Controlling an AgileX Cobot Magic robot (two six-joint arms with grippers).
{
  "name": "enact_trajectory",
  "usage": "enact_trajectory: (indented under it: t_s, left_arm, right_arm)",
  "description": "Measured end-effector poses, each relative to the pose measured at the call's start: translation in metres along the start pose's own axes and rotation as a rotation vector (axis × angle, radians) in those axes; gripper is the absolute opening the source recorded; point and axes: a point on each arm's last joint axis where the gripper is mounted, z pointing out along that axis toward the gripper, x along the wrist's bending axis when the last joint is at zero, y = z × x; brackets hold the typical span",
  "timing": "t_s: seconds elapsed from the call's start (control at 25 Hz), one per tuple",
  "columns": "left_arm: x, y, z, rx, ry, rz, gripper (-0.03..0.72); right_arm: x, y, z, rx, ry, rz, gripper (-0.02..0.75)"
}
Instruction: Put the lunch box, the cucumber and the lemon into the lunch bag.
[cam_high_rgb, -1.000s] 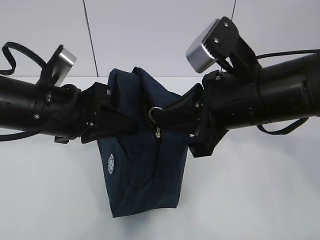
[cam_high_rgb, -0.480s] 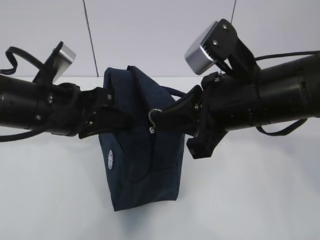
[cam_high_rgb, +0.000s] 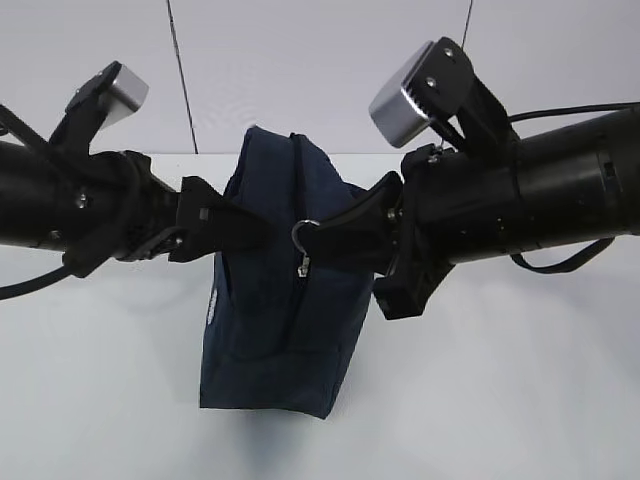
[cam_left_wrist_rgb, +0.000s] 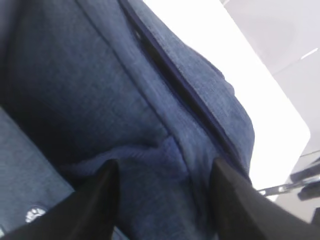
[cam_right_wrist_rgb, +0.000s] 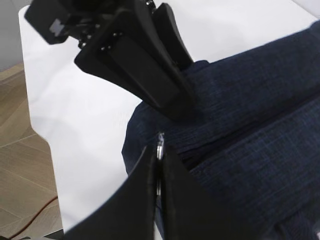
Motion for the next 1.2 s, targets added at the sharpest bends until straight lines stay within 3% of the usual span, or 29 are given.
enact_trajectory:
  t_s: [0.2,0.48,0.64,0.96,1.2]
  left_arm:
    - [-0.002,-0.005,-0.008,-0.024,0.004,0.146,0.428]
    - [0.001,-0.042,-0.02,-0.052,0.002,0.185,0.428]
    - [-0.001,-0.044,-0.026,-0.068,0.006,0.221,0.428]
    - [0.007,-0.036,-0.032,-0.1,0.068,0.212,0.429]
    - [0.014,-0.022,-0.053,-0.195,0.141,0.18,0.429]
  right_arm:
    - [0.0,0.0,0.0,0.0,0.002,0.008,0.008]
    - [0.001,-0.002,0.004,-0.005,0.037,0.041,0.008]
    - [0.0,0.0,0.005,-0.017,0.04,0.056,0.008]
    - [0.003,0.002,0.006,-0.024,0.083,0.058,0.008]
    - [0.003,0.002,0.007,-0.025,0.085,0.059,0.008]
